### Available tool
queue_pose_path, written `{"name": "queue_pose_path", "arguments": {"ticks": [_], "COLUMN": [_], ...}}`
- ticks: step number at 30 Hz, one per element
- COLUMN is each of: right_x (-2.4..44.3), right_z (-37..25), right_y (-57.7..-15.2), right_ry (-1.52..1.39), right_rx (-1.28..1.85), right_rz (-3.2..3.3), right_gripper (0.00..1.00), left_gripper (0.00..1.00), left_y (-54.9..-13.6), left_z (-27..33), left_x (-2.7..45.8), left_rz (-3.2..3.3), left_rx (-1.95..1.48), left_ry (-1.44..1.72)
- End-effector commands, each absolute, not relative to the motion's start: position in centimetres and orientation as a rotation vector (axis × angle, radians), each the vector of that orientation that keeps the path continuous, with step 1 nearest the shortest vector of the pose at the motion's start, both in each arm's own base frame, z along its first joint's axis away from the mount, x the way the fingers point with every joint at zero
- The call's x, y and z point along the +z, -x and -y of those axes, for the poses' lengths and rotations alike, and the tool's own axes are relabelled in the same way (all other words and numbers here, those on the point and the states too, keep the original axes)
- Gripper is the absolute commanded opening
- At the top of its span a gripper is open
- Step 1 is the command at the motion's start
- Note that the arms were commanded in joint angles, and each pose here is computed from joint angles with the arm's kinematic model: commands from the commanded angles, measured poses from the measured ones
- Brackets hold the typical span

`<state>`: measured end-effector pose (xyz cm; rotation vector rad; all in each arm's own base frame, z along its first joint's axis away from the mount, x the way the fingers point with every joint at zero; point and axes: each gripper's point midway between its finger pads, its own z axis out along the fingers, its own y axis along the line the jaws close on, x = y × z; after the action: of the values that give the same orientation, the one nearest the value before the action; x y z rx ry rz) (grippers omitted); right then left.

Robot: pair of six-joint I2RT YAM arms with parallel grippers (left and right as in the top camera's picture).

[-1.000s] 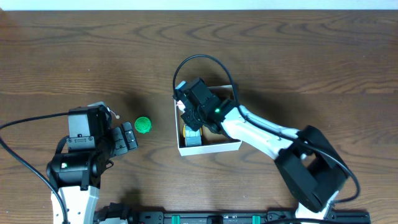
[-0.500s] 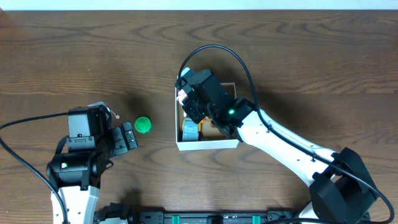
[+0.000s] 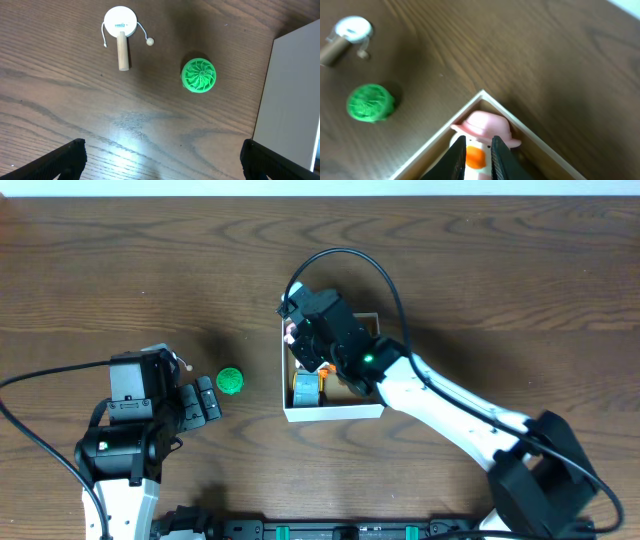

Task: Pack container
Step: 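Carry the duck with right gripper into the box's left corner, release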

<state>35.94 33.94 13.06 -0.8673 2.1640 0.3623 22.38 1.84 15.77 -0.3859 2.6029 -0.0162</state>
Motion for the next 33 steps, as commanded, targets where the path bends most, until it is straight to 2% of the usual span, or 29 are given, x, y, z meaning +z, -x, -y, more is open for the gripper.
{"name": "queue_pose_path", "arguments": {"ticks": [1,8,18,19,22,25,33], "right_x": [9.3,4.1,5.2,5.8,8.2,11.1,19.6], "right_z": [-33.5,-33.0,-33.3,-33.4,-33.5,-33.6,-31.8], "right_y": [-36.4,-35.4,-35.7,-35.7,-35.9,-36.0,-36.5], "right_ry": [0.865,0.893,0.883,0.878,0.86,0.841,0.743], "right_rx": [0.329,0.304,0.318,0.323,0.344,0.365,0.325], "right_rz": [-2.247,-2.381,-2.35,-2.338,-2.289,-2.232,-2.065], "right_gripper": [0.18,0.17,0.2,0.22,0.36,0.46,0.64], "left_gripper": [0.98,0.98,0.98,0.98,0.98,0.98,0.98], "left_y": [-22.6,-22.6,-22.6,-22.6,-22.6,-22.5,-22.6], "left_z": [-2.0,-2.0,-2.0,-2.0,-2.0,-2.0,-2.0], "left_x": [16.3,16.3,16.3,16.3,16.3,16.3,16.3], "left_rz": [-2.587,-2.587,-2.587,-2.587,-2.587,-2.588,-2.587], "left_rx": [-0.017,-0.016,-0.016,-0.017,-0.016,-0.017,-0.016], "left_ry": [0.413,0.413,0.413,0.413,0.413,0.413,0.413]}}
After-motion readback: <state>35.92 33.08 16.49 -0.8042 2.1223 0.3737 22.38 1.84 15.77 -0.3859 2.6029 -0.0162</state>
